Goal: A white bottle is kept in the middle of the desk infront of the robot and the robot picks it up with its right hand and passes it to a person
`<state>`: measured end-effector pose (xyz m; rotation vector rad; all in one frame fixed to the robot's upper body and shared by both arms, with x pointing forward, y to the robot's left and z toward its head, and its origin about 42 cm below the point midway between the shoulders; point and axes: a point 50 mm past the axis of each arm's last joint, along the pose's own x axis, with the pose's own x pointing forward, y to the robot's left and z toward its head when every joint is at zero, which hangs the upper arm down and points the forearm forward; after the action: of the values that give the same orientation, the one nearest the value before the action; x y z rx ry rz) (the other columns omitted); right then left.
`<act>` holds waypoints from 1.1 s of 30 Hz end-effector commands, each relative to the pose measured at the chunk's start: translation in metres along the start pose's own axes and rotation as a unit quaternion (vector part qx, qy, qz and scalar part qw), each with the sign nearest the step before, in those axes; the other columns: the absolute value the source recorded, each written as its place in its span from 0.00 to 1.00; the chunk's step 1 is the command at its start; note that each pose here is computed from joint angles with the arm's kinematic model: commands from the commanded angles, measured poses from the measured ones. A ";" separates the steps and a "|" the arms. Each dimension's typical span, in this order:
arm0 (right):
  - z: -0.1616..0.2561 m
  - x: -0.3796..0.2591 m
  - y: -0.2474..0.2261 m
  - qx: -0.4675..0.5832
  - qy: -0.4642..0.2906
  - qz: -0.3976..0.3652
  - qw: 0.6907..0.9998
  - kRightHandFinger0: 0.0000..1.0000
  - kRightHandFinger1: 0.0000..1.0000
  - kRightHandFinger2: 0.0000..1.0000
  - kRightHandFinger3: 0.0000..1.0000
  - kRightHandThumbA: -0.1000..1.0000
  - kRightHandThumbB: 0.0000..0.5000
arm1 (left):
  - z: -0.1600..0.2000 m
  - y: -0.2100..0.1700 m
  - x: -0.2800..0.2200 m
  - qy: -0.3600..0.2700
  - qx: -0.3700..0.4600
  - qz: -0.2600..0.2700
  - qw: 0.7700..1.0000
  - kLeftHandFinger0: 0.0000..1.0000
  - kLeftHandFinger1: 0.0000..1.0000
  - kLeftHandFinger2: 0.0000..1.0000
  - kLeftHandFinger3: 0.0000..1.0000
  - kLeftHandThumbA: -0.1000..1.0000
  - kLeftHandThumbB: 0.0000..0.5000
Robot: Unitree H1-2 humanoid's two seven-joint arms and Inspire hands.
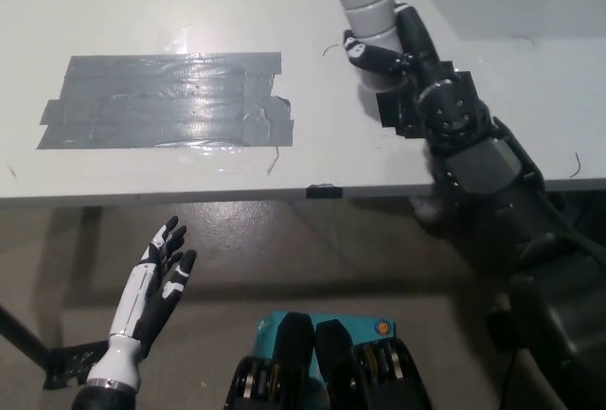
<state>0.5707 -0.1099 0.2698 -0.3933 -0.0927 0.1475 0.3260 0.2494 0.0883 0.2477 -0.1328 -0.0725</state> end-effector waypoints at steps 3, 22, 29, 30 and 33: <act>0.046 0.015 0.000 -0.018 -0.041 0.002 0.999 0.00 0.40 0.76 0.67 0.00 0.31 | 0.013 0.004 0.007 -0.027 0.008 -0.001 1.000 1.00 1.00 1.00 1.00 0.84 0.18; 0.023 0.006 0.026 -0.024 -0.004 0.015 1.000 0.05 0.49 0.81 0.77 0.00 0.35 | 0.012 0.004 0.004 -0.022 0.017 -0.002 1.000 1.00 1.00 1.00 1.00 0.83 0.17; 0.023 0.005 0.029 -0.014 -0.004 0.017 1.000 0.07 0.49 0.79 0.75 0.00 0.35 | 0.012 0.003 0.005 -0.022 0.008 -0.001 1.000 1.00 1.00 1.00 1.00 0.79 0.16; 0.024 0.005 0.029 -0.015 -0.004 0.016 1.000 0.07 0.48 0.79 0.74 0.00 0.34 | 0.013 0.004 0.006 -0.022 0.007 -0.001 1.000 1.00 1.00 1.00 1.00 0.79 0.16; 0.024 0.006 0.029 -0.007 -0.006 0.016 1.000 0.25 0.48 0.79 0.73 0.00 0.36 | 0.013 0.004 0.007 -0.021 0.015 -0.003 1.000 1.00 1.00 1.00 1.00 0.81 0.16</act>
<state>0.5623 -0.0813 0.2485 -0.4199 -0.0132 0.1978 0.3262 0.2485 0.0906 0.2542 -0.1373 -0.0767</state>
